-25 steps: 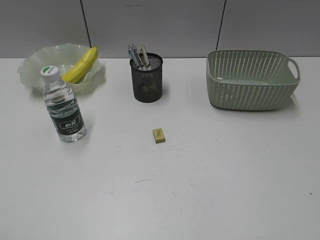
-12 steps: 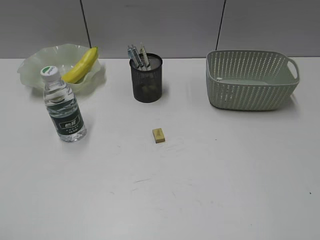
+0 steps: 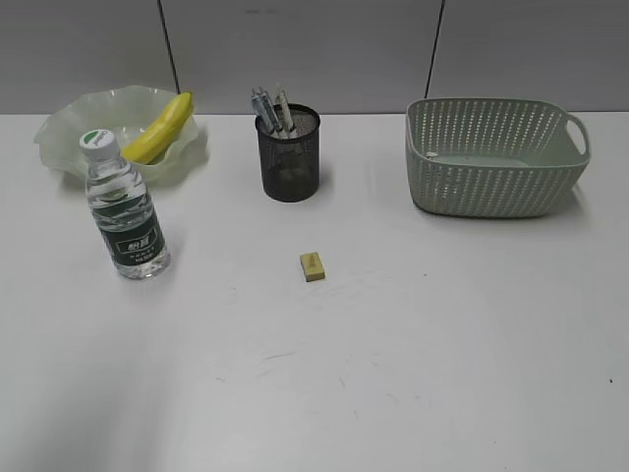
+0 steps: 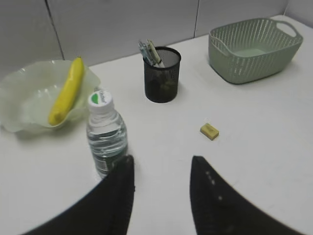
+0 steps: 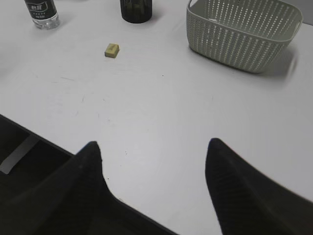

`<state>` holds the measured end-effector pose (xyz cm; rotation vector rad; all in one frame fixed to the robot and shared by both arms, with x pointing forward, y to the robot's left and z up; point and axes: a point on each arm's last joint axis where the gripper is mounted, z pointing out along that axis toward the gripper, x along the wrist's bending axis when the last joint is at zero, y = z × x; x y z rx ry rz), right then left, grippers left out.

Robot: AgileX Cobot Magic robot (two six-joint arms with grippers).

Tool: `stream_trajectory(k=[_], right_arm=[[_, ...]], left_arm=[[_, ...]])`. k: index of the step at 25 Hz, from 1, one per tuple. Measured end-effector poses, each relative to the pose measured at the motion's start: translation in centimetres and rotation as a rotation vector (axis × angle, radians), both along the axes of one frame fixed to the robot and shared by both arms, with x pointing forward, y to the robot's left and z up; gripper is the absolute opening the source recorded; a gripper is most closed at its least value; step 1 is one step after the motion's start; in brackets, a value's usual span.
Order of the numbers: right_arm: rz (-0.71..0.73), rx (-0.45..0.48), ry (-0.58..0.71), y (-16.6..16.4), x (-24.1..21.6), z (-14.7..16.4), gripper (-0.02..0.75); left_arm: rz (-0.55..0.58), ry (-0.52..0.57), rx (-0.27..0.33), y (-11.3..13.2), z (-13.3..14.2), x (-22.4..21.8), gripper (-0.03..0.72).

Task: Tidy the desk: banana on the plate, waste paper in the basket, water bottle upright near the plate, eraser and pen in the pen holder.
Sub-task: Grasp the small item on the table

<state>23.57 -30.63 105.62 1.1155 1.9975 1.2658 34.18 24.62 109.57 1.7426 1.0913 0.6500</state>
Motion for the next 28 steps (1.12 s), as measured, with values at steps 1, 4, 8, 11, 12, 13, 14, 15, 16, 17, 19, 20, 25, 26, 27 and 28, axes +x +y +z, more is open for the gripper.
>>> stream_trajectory(k=[1,4,8,11,12,13,14,15,16,17,19,20,25,26,27,28], right_arm=[[0.000,-0.001,0.000,0.0,0.0,0.0,0.525],[0.001,0.000,0.000,0.0,0.0,0.0,0.525],[0.001,0.000,-0.001,0.0,0.0,0.0,0.525],[0.001,0.000,-0.001,0.0,0.0,0.0,0.525],[0.001,0.001,-0.001,0.0,0.0,0.0,0.525],[0.001,0.001,-0.001,0.0,0.0,0.0,0.525],[0.001,0.001,-0.001,0.0,0.0,0.0,0.525],[0.001,0.001,-0.001,0.0,0.0,0.0,0.525],[0.001,0.001,-0.001,0.0,0.0,0.0,0.525],[0.001,0.002,-0.002,0.0,0.0,0.0,0.525],[0.001,0.002,-0.002,0.0,0.0,0.0,0.525],[0.001,0.002,-0.002,0.0,0.0,0.0,0.525],[0.002,0.001,-0.003,0.0,0.0,0.0,0.525],[0.002,0.000,-0.003,0.0,0.0,0.0,0.525],[0.002,0.000,-0.003,0.0,0.0,0.0,0.525],[0.002,0.000,-0.003,0.0,0.0,0.0,0.524]], left_arm=[[0.000,0.047,0.001,-0.9,-0.3,1.7,0.290],[0.002,0.222,0.025,-3.9,-2.1,6.6,0.290],[-0.054,0.366,0.084,-8.4,-4.3,11.2,0.303],[-0.109,0.435,0.128,-12.2,-6.1,13.8,0.342],[-0.120,0.459,0.137,-13.3,-6.7,14.5,0.358],[-0.121,0.481,0.136,-14.2,-7.2,15.2,0.374],[-0.107,0.514,0.124,-15.1,-7.8,16.1,0.387],[-0.089,0.547,0.111,-15.8,-8.3,16.9,0.396],[-0.069,0.581,0.104,-16.5,-8.9,17.7,0.402],[-0.060,0.599,0.099,-17.1,-9.1,18.5,0.405],[-0.044,0.650,0.094,-18.4,-9.9,20.0,0.410],[-0.030,0.675,0.086,-18.9,-10.1,20.7,0.411],[0.077,0.831,0.087,-21.4,-11.7,23.8,0.413],[0.102,0.869,0.101,-21.7,-12.2,24.3,0.412],[0.126,0.903,0.107,-22.0,-12.5,24.7,0.412],[0.147,0.939,0.123,-22.3,-13.0,25.1,0.412]])
